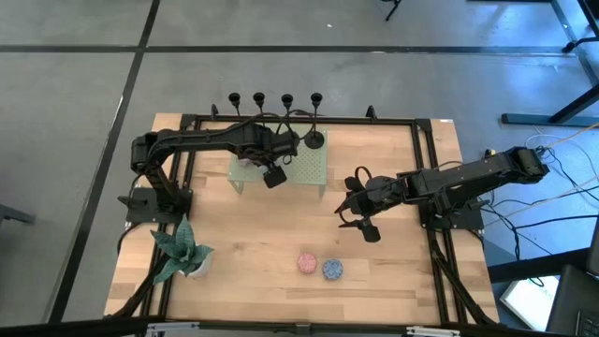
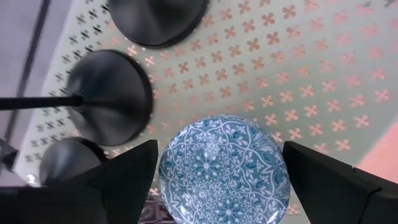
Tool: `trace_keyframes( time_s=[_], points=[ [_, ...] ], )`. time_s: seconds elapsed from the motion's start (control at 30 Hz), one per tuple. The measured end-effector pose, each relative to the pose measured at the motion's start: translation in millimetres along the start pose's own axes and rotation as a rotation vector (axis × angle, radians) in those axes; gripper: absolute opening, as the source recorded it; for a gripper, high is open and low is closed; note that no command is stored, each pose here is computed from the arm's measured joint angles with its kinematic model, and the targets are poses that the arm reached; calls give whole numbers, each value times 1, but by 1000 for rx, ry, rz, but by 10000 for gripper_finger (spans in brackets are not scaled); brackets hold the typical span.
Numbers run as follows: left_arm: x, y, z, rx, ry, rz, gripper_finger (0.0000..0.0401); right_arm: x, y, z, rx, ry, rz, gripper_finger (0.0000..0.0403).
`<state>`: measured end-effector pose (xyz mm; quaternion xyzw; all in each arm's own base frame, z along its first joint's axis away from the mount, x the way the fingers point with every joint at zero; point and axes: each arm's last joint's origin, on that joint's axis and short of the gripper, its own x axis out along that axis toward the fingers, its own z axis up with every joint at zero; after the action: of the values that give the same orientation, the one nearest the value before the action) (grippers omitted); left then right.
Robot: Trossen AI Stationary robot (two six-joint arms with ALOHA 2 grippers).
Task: Pick & Place candle stick holders
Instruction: Align the light blue scented candle with the red scented candle on the shelf
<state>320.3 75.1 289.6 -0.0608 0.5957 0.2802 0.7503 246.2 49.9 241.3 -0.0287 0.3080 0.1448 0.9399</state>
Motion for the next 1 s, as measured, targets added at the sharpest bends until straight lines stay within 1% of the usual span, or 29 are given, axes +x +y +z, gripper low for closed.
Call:
trace_keyframes(
  time_s=[0.23,0.47,0.73,0.83,0.9,1.0],
  points=[
    [-6,-9,-3,55,-18,0,343,0,0,0,0,0,0,211],
    [-22,-17,-10,117,-105,135,343,0,0,0,0,0,0,211],
    [-47,-34,-24,82,-184,91,340,0,0,0,0,0,0,211],
    [-55,-44,-30,49,-211,76,329,0,0,0,1,0,0,211],
    [-58,-52,-35,67,-224,84,316,0,0,0,1,0,-1,211],
    [-61,-65,-42,116,-239,107,286,0,0,0,1,0,-1,211]
  ],
)
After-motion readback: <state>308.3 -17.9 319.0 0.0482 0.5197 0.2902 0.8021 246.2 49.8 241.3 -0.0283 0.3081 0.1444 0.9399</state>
